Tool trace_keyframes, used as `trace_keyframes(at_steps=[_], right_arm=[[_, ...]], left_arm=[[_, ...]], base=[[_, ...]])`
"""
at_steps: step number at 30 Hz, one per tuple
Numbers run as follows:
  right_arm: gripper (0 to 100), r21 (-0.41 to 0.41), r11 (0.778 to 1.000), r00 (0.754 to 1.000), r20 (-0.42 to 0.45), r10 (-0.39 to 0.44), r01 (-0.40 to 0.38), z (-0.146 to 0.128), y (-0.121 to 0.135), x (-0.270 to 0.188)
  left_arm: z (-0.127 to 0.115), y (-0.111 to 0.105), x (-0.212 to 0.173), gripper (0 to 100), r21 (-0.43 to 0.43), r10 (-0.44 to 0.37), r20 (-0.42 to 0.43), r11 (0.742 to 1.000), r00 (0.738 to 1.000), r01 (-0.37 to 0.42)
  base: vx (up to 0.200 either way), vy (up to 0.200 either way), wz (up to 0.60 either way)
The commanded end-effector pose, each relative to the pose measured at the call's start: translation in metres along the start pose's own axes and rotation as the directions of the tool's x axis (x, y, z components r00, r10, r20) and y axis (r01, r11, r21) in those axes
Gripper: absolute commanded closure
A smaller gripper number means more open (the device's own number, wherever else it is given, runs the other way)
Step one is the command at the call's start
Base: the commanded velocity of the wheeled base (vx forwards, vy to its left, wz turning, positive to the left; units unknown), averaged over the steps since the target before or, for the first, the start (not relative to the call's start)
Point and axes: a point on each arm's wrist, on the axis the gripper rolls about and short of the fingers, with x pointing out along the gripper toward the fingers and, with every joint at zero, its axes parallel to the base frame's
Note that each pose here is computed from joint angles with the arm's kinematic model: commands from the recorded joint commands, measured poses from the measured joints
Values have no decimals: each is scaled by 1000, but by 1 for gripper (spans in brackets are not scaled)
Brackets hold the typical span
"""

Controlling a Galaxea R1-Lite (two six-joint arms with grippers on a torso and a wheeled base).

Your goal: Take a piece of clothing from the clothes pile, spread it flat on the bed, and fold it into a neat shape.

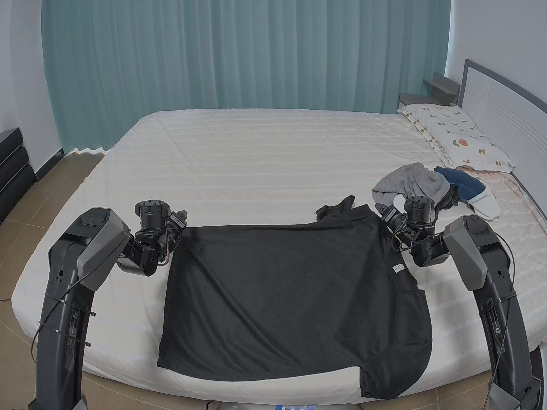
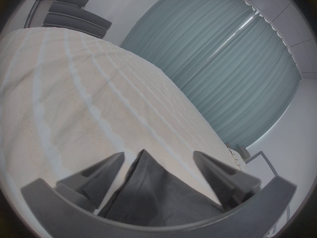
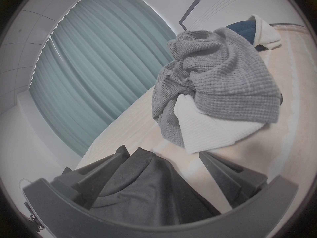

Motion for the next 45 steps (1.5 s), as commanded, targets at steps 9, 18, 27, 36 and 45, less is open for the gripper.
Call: trace_keyframes(at_steps=[9,18,27,36,45], right_arm=[[0,-2,998,994,-93,-65,65,56,17,-110],[0,39,999,960,-280,0,12,50,2,-220],[0,-16,998,916,-397,-56,54,12,-27,-294],[0,38,998,880,-474,-33,59,-15,-57,-327],[0,37,997,889,-456,-40,65,-19,-68,-327]], left_arm=[[44,-8,-94,0,-16,40,-51,999,998,-41],[30,11,-187,0,-87,-5,-200,996,980,-12],[-12,27,-237,0,-120,17,-311,991,950,-57],[-33,46,-260,0,-130,75,-396,982,915,-136],[-53,53,-262,0,-83,77,-424,989,902,-123]], base=[[0,0,0],[0,0,0],[0,0,0],[-200,0,0],[-178,0,0]])
